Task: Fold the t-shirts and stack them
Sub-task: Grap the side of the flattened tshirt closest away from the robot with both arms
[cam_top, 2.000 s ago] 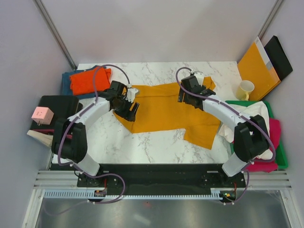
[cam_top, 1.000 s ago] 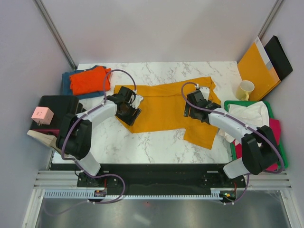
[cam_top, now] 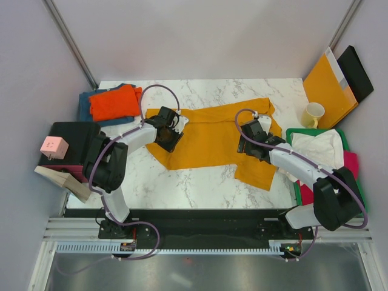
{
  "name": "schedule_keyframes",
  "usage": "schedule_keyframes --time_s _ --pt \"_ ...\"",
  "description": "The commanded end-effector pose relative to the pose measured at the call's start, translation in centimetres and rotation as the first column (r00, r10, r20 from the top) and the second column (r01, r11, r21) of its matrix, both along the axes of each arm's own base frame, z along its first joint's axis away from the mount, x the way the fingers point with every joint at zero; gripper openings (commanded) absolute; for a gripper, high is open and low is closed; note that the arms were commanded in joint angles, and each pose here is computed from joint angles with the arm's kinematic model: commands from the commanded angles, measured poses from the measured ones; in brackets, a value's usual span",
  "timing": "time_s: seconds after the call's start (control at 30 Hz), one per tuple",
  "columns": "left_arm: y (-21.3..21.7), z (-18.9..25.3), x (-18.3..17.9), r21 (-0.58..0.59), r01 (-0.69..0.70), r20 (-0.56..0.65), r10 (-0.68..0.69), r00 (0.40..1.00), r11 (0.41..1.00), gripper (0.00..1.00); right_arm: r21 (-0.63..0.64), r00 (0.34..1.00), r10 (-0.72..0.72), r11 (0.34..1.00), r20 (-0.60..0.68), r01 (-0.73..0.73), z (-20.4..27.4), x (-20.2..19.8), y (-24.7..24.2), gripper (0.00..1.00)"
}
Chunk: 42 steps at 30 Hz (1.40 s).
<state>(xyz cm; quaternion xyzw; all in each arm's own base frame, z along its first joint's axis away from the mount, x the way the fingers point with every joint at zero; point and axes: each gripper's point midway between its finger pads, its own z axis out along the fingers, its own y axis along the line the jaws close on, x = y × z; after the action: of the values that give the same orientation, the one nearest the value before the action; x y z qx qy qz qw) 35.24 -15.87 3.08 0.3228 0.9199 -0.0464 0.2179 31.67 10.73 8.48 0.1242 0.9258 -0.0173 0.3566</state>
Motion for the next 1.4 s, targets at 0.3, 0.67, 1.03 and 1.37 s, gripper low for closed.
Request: schedule_keyframes --time_s 0.3,0.67,1.03,1.37 --pt "-0.4 0.1 -0.1 -0.018 0.01 0.017 -0.01 1.0 1.0 0.5 0.017 0.999 -0.039 0.999 0.02 0.039 -0.3 -0.2 -0.1 0.78" --pt "-0.4 0.1 -0.6 -0.021 0.014 0.007 -0.014 1.0 1.0 0.49 0.024 0.999 -0.037 0.999 0.026 0.036 -0.3 -0.5 0.1 0.78" --pt "0.0 -0.6 -0.7 -0.003 0.003 0.003 -0.003 1.0 1.0 0.05 0.02 0.999 -0.042 0.999 0.025 0.041 -0.6 -1.1 -0.2 0.78" --pt "-0.2 0.4 -0.5 -0.021 -0.001 0.029 0.002 1.0 1.0 0.02 0.014 0.991 -0.123 0.992 -0.046 0.124 -3.6 -4.6 -2.1 0.79"
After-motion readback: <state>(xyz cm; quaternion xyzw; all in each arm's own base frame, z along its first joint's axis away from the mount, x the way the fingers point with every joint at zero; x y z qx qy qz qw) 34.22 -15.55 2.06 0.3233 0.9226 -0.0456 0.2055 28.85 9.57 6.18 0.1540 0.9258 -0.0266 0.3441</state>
